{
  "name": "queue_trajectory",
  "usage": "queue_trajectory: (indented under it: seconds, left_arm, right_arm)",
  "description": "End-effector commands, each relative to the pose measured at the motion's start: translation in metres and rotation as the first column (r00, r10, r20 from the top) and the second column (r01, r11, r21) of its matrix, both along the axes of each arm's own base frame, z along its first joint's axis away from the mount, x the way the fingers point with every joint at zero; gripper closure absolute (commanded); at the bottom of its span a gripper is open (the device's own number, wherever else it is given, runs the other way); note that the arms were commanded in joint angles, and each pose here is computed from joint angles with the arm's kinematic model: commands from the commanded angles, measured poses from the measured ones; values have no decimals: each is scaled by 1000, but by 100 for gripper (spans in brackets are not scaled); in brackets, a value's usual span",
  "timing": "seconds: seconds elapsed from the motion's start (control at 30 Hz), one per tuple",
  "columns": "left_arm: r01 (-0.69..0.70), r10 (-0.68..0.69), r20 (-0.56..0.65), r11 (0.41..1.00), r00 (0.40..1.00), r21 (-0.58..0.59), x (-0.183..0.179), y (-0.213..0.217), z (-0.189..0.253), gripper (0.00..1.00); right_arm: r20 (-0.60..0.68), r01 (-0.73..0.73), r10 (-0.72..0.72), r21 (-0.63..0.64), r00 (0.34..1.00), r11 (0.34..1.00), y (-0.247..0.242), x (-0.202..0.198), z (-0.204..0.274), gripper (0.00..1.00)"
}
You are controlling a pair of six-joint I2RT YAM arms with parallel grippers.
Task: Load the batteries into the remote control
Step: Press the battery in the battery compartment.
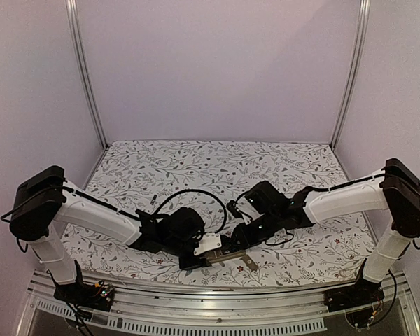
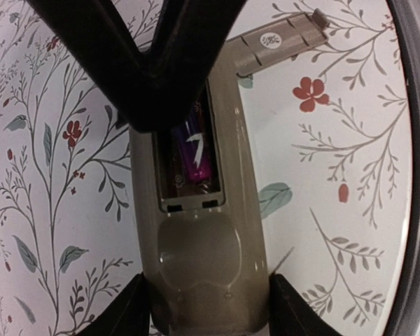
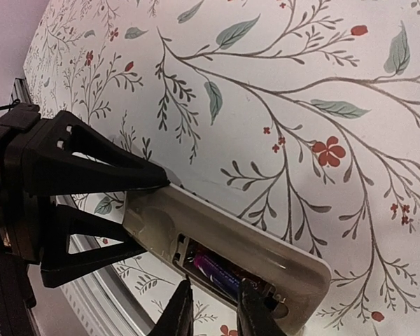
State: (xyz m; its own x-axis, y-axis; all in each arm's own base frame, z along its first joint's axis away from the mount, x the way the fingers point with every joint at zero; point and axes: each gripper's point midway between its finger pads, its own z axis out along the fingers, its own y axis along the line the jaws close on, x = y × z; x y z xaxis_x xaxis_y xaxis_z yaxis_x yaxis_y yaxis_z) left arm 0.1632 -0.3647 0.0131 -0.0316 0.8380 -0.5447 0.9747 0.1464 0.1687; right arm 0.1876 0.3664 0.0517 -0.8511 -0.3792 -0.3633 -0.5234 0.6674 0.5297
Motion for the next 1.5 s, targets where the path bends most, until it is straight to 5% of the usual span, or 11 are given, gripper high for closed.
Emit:
queue_trajectory:
  seconds: [0.0,0.73,1.47]
  left_arm:
    - [-4,11,-37,983,999,182,-12,38,-41,47]
    - [-4,11,-40,985,999,175,-11,34,-40,48]
    - [-1,10,-50,985,999,171,-12,31,-39,49]
  right_arm:
    - [32,39,-37,-59,999,998,-6,5,-3,79]
    - [47,86,-80,-142,996,986,-14,2,3,77]
    - [9,73,-73,-182,997,981,-17,-4,-11,90]
